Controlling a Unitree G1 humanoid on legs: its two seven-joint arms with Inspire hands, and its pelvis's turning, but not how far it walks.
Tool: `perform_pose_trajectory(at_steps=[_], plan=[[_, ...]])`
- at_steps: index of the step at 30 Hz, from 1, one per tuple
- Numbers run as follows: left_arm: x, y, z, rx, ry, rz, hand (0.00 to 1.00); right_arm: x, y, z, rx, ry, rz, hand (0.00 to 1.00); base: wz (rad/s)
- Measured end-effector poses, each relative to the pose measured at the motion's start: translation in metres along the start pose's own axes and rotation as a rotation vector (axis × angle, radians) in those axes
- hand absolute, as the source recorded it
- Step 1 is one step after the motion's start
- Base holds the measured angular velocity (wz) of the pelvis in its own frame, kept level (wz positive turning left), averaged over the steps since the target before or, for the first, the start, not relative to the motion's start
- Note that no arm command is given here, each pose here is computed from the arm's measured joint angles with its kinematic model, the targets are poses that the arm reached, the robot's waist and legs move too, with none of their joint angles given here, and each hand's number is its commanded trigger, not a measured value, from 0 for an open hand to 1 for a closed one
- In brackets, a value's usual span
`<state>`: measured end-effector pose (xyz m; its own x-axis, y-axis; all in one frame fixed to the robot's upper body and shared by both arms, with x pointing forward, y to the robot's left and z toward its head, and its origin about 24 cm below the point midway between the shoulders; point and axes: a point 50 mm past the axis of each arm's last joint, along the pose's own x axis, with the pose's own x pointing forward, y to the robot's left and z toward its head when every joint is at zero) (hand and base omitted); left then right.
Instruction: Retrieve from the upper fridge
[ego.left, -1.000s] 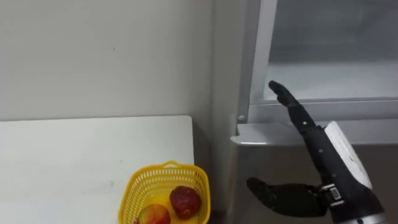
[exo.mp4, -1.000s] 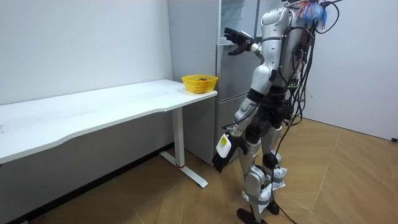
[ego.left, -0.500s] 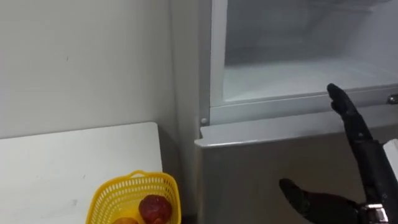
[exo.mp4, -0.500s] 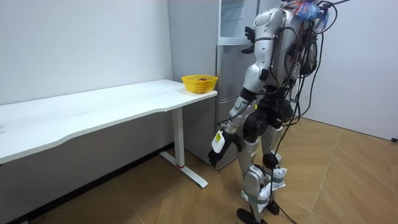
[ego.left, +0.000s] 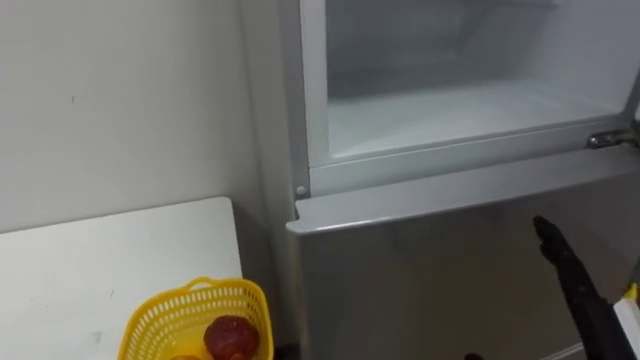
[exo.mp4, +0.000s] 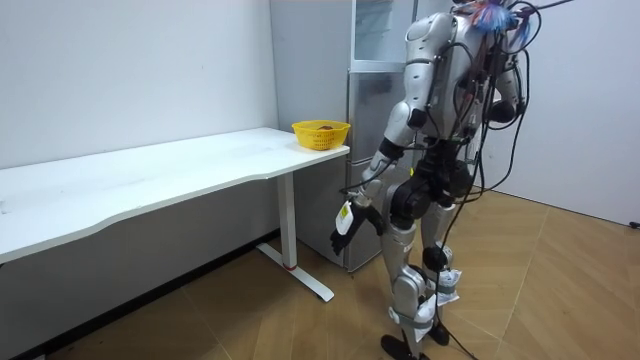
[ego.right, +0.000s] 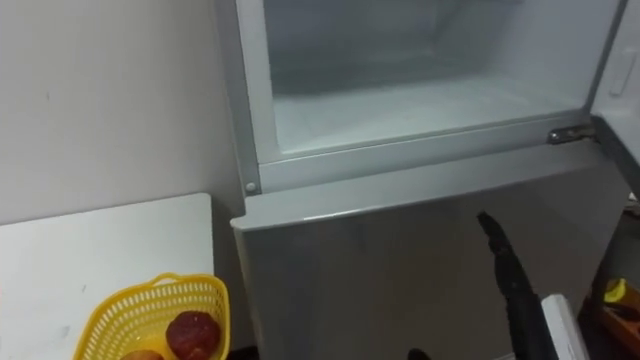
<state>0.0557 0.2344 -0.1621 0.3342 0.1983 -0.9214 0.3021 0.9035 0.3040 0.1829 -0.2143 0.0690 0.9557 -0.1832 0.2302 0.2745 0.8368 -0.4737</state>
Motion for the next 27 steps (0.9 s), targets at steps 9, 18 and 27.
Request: perform_pose_trajectory(at_steps=[9,18,27], plan=[[-0.004,0.001,-0.015,-0.06,0.026,0.046,0.0,-0.036,-0.009,-0.069,0.142,0.388,-0.163,0.0,-0.06],[-0.01,0.011,-0.028,-0.128,0.025,0.102,0.0,-0.068,-0.086,-0.115,0.342,0.637,-0.778,0.0,0.02],[-0.016,0.03,-0.037,-0.229,0.031,0.202,0.0,-0.074,-0.162,-0.109,0.404,0.559,-1.335,0.0,0.01]])
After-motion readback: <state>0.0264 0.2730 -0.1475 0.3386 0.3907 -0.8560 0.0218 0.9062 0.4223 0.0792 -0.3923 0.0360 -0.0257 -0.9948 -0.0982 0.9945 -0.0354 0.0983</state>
